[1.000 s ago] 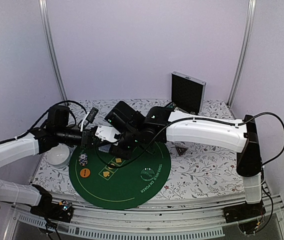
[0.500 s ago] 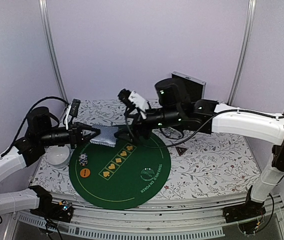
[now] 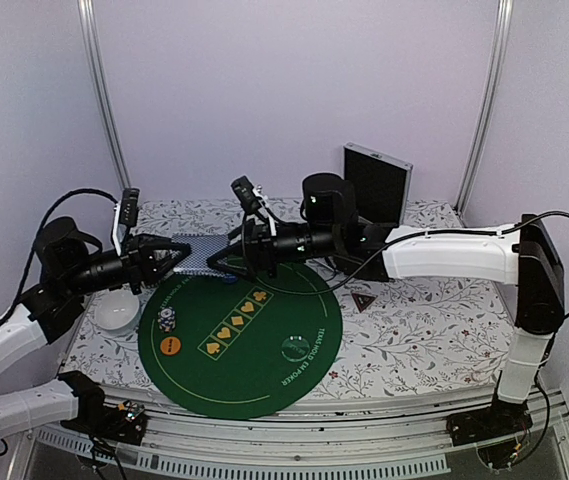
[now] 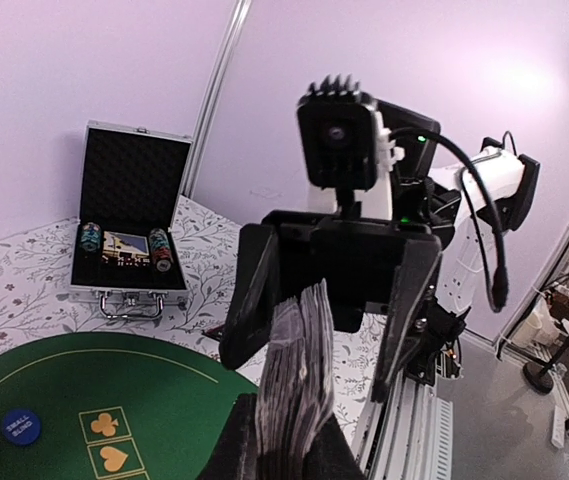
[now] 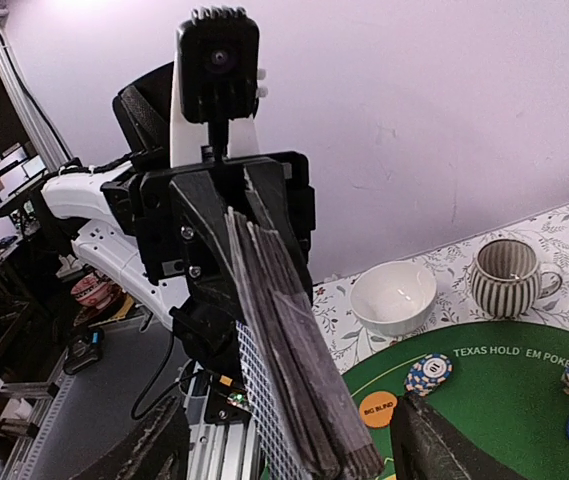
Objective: Distribute texas hold em gaming equipment
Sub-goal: Pass from the left arm to the right
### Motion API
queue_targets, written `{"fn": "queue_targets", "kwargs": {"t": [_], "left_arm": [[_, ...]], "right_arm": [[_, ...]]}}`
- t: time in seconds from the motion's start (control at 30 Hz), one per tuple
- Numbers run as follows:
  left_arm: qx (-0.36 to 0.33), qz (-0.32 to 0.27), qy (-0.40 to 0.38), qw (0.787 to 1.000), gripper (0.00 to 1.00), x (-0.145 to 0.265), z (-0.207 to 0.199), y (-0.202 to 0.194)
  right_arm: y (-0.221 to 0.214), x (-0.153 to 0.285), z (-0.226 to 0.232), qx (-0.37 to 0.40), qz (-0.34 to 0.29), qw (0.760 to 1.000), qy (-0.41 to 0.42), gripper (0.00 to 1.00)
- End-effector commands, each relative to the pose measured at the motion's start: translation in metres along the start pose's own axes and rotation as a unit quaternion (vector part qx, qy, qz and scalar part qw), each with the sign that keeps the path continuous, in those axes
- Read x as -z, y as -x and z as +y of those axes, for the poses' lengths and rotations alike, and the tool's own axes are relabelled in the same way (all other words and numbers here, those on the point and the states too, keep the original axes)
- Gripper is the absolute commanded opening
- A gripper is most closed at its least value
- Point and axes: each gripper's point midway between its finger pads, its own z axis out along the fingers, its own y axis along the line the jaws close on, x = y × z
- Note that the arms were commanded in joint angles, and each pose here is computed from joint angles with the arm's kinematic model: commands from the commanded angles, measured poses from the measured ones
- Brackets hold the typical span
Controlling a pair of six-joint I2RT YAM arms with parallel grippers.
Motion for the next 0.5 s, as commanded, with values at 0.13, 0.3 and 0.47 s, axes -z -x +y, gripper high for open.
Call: {"fn": "queue_targets", "kwargs": {"t": [0.13, 0.3, 0.47], "left_arm": [[-0.016, -0.021, -0.026, 0.999, 0.0, 0.005, -0.013, 0.004], [-0.019, -0.008, -0.013, 1.0, 0.0, 0.004, -0.008, -0.001], [-0.066, 0.013, 0.062, 0.996, 0.42, 0.008, 0.016, -0.008]], "right_arm": [[0.016, -0.01, 0.019, -0.021, -0.013, 0.996, 0.082, 0.34], [0.019, -0.002, 0.018, -0.015, -0.014, 0.997, 0.072, 0.03], [0.01, 0.015, -0.008, -0.055, 0.015, 0.998, 0.028, 0.02]]}}
